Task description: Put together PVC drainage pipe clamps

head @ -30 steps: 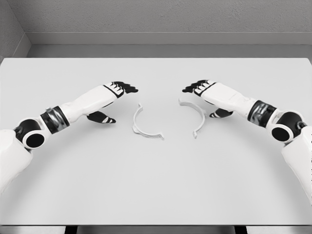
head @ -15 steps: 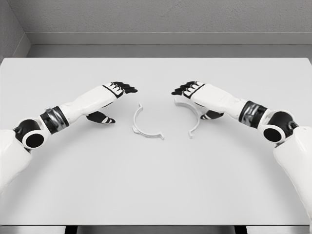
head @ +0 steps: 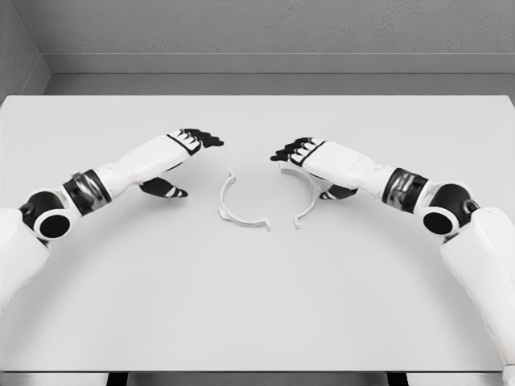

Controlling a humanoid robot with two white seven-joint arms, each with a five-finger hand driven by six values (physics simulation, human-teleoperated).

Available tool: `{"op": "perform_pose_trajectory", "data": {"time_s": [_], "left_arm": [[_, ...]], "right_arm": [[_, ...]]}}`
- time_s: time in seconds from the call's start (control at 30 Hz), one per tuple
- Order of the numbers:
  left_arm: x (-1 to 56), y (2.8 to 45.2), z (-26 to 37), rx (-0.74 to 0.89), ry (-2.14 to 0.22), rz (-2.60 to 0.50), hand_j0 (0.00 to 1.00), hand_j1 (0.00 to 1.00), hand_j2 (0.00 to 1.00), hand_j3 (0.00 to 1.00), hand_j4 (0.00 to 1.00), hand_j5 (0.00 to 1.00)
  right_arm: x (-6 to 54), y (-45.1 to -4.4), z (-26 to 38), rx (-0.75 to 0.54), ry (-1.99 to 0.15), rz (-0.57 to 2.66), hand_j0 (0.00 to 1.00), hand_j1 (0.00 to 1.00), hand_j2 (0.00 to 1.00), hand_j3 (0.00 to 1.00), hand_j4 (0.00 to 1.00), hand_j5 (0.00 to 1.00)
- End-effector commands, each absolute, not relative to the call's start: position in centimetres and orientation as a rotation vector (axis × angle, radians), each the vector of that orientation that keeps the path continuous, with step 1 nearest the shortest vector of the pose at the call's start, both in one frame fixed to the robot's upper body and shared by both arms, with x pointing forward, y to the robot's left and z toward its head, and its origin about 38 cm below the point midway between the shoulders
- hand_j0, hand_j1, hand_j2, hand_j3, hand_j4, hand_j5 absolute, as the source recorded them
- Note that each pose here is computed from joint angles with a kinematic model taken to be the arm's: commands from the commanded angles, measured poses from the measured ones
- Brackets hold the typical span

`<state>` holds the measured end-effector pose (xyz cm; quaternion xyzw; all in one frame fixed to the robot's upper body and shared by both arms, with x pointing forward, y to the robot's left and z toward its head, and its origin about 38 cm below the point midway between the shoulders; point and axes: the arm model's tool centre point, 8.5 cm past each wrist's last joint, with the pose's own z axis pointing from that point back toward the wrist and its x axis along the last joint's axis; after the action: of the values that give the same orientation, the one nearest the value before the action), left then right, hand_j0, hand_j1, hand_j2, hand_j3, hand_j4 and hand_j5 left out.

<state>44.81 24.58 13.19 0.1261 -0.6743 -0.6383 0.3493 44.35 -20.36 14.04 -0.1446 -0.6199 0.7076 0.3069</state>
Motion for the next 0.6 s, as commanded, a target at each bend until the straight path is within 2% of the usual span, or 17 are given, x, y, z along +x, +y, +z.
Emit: {"op": "perform_pose_trajectory", "data": {"time_s": [0.0, 0.27, 0.57], "left_arm": [[44.9, 25.0, 12.9, 0.327, -1.736, -1.641, 1.00, 1.00, 1.00, 1.00, 1.00, 1.00], [45.0, 26.0, 13.2, 0.350, -1.717, -1.652, 1.00, 1.00, 1.00, 1.00, 1.00, 1.00], [44.9, 25.4, 13.1, 0.336, -1.728, -1.650, 1.00, 1.00, 1.00, 1.00, 1.00, 1.00]], "right_arm": [[44.2, -19.6, 14.2, -0.371, -1.654, 1.872, 1.00, 1.00, 1.00, 1.00, 1.00, 1.00], [44.3, -18.5, 14.1, -0.355, -1.647, 1.891, 1.00, 1.00, 1.00, 1.00, 1.00, 1.00], [45.3, -19.9, 13.9, -0.389, -1.596, 1.857, 1.00, 1.00, 1.00, 1.00, 1.00, 1.00]]}}
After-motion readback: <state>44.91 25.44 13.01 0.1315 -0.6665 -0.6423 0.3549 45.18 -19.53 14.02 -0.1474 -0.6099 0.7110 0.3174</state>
